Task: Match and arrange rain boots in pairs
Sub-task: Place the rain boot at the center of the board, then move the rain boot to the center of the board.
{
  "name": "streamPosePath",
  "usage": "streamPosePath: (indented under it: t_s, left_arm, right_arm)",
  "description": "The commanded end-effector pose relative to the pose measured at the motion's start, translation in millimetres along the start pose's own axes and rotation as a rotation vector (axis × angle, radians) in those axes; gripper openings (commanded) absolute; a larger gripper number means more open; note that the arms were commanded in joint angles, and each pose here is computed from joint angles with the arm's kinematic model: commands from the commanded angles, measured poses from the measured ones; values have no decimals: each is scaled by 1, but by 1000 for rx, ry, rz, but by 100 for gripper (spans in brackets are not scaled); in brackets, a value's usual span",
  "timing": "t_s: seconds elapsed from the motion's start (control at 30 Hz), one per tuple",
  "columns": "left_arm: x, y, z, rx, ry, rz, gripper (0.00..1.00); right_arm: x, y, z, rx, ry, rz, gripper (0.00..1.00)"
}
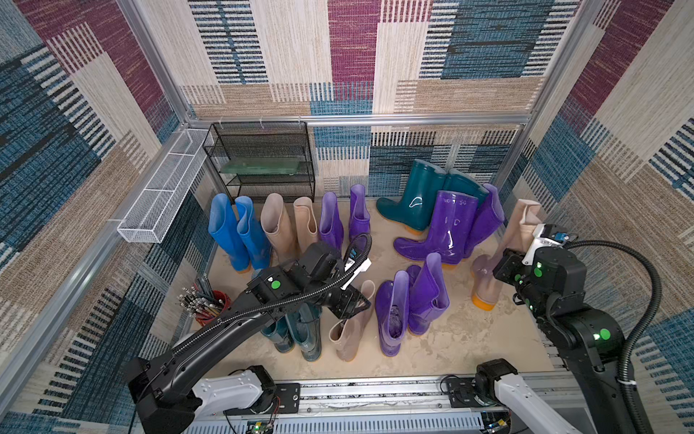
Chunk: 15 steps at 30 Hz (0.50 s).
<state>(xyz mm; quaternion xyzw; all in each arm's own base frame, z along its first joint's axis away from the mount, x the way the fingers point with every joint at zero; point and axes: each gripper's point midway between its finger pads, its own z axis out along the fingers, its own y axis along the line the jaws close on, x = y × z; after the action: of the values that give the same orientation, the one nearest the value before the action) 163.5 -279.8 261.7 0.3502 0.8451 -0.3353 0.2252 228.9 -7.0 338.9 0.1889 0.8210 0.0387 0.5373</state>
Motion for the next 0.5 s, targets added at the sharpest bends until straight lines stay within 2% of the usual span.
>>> streamPosePath:
  t_s: [0.0, 0.03, 0.3, 0.47]
  left_arm:
    - [-21, -15, 5, 94, -70, -18, 11]
    - [-27, -18, 8, 114, -88, -33, 0]
    - [-67, -4, 20, 115, -314, -203, 0]
    - [-70, 5, 16, 79, -393, -200, 0]
  right_arm:
    - [-12, 12, 5, -60, -68, 47, 0]
    - [-8, 14, 9, -67, -61, 45, 0]
    - [14, 21, 27, -106, -17, 28, 0]
    - [40, 21, 36, -128, 53, 31, 0]
